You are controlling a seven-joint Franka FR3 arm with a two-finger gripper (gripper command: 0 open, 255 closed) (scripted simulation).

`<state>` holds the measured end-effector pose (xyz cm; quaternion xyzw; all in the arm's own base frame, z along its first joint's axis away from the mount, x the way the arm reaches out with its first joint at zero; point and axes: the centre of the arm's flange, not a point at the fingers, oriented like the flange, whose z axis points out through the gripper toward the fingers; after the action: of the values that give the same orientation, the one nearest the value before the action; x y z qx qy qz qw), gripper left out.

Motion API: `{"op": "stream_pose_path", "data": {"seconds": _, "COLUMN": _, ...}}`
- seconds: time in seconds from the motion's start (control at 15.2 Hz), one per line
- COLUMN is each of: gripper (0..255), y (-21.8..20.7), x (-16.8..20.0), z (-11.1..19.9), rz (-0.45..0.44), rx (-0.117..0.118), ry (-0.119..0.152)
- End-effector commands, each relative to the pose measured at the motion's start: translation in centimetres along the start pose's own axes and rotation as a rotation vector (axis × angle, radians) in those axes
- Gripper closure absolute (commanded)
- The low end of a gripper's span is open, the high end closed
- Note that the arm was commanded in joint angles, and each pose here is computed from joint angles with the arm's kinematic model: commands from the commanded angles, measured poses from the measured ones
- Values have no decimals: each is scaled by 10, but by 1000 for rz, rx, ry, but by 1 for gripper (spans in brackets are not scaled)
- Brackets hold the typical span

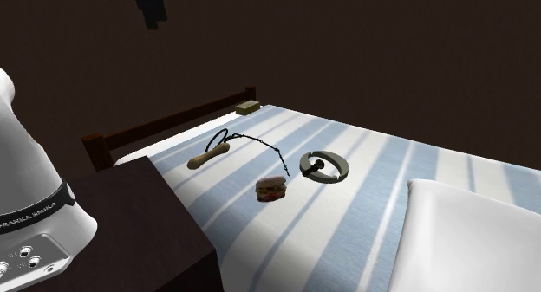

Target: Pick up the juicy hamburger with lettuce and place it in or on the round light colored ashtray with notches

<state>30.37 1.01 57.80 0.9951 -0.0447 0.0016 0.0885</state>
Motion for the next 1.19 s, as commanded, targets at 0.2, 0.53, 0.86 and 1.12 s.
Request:
{"op": "stream_pose_path", "data": {"seconds": 0.2, "gripper": 0, "y": 4, "x": 17, "z": 36, "rz": 8, "rx": 9, "ry": -2}}
{"op": "stream_pose_path", "data": {"seconds": 0.53, "gripper": 0, "y": 10, "x": 44, "z": 96, "rz": 20, "rx": 23, "ry": -6}}
{"op": "stream_pose_path", "data": {"seconds": 0.86, "gripper": 0, "y": 16, "x": 72, "z": 156, "rz": 33, "rx": 38, "ry": -10}}
{"op": "stream_pose_path", "data": {"seconds": 1.12, "gripper": 0, "y": 20, "x": 93, "z": 205, "rz": 43, "rx": 49, "ry": -13}}
